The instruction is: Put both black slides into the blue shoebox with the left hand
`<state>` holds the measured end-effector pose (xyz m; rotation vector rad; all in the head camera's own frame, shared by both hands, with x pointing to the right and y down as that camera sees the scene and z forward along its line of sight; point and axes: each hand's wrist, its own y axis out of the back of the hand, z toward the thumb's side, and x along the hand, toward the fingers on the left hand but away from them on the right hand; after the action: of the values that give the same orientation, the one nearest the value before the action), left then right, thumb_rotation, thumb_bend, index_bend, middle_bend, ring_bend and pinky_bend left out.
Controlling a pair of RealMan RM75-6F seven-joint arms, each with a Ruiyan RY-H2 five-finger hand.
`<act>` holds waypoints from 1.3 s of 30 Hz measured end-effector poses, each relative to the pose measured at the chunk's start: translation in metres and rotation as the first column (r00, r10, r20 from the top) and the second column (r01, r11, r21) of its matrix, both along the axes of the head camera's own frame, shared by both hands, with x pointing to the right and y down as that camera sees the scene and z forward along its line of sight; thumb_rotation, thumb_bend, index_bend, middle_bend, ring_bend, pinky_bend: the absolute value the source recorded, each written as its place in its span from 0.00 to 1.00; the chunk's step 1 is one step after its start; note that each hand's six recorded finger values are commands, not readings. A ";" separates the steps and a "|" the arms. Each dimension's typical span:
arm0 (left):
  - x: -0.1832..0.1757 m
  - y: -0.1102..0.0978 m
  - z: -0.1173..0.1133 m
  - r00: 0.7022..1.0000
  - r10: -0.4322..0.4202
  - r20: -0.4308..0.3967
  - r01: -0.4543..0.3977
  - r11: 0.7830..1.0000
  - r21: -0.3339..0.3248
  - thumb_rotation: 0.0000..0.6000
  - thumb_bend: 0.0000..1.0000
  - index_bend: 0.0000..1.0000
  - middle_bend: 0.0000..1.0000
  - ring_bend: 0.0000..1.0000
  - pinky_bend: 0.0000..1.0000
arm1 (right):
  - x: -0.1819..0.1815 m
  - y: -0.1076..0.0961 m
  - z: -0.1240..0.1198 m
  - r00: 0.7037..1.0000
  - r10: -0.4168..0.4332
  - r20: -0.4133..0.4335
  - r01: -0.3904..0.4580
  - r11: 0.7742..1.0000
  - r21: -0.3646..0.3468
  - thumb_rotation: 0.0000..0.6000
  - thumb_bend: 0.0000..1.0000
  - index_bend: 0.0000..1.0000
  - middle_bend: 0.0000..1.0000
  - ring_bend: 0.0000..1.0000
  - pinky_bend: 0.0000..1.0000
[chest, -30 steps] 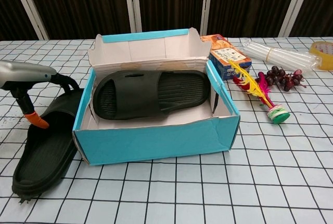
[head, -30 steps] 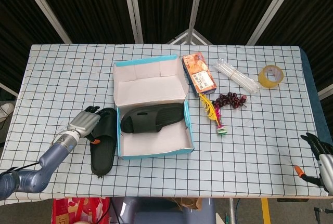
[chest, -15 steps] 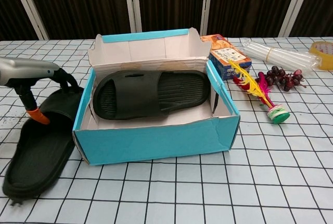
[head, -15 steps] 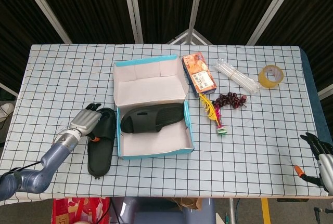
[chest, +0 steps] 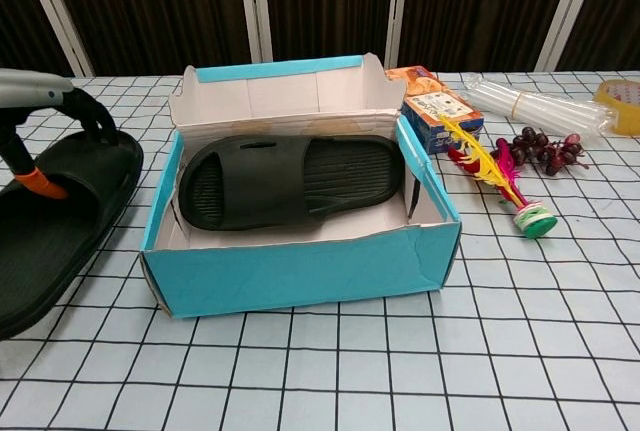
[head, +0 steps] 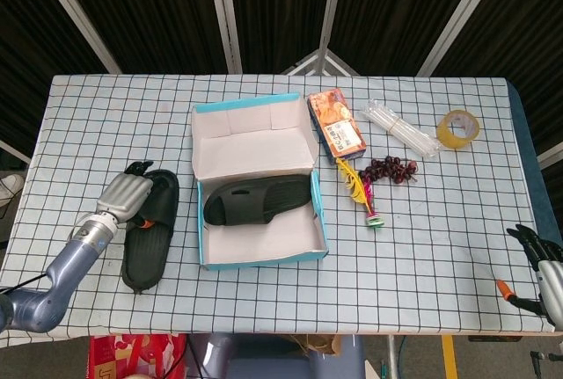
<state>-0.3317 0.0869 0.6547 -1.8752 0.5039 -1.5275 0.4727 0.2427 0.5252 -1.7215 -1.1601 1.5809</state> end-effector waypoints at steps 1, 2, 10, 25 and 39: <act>-0.002 -0.002 -0.005 1.000 -0.002 -0.001 0.002 1.000 0.009 1.00 0.42 0.46 0.50 0.03 0.03 | 0.000 0.000 0.000 1.000 0.000 0.002 0.000 1.000 0.000 1.00 0.31 0.15 0.11 0.18 0.14; -0.004 -0.005 -0.012 1.000 -0.003 -0.003 0.003 1.000 0.024 1.00 0.42 0.46 0.50 0.03 0.03 | 0.000 0.000 0.000 1.000 0.000 0.003 0.000 1.000 0.000 1.00 0.31 0.15 0.11 0.18 0.14; -0.003 -0.037 -0.096 0.998 0.063 -0.015 -0.057 0.967 0.247 1.00 0.41 0.48 0.50 0.05 0.04 | 0.000 -0.001 -0.005 1.000 0.003 0.014 -0.003 1.000 0.010 1.00 0.31 0.15 0.11 0.18 0.14; 0.121 -0.046 -0.237 0.715 0.525 0.461 -0.679 0.365 0.637 1.00 0.41 0.49 0.51 0.05 0.05 | 0.002 -0.001 -0.008 0.999 0.011 0.030 -0.011 1.000 0.019 1.00 0.31 0.15 0.11 0.18 0.14; 0.237 0.007 -0.171 0.412 0.730 0.544 -0.819 0.035 0.573 1.00 0.41 0.49 0.51 0.05 0.05 | 0.009 -0.002 -0.007 0.999 0.027 0.033 -0.028 0.999 0.018 1.00 0.31 0.15 0.11 0.18 0.14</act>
<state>-0.0950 0.0939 0.4842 -0.9288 -0.0205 -0.4033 0.4817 0.2407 0.5177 -1.7322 -1.2156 1.5591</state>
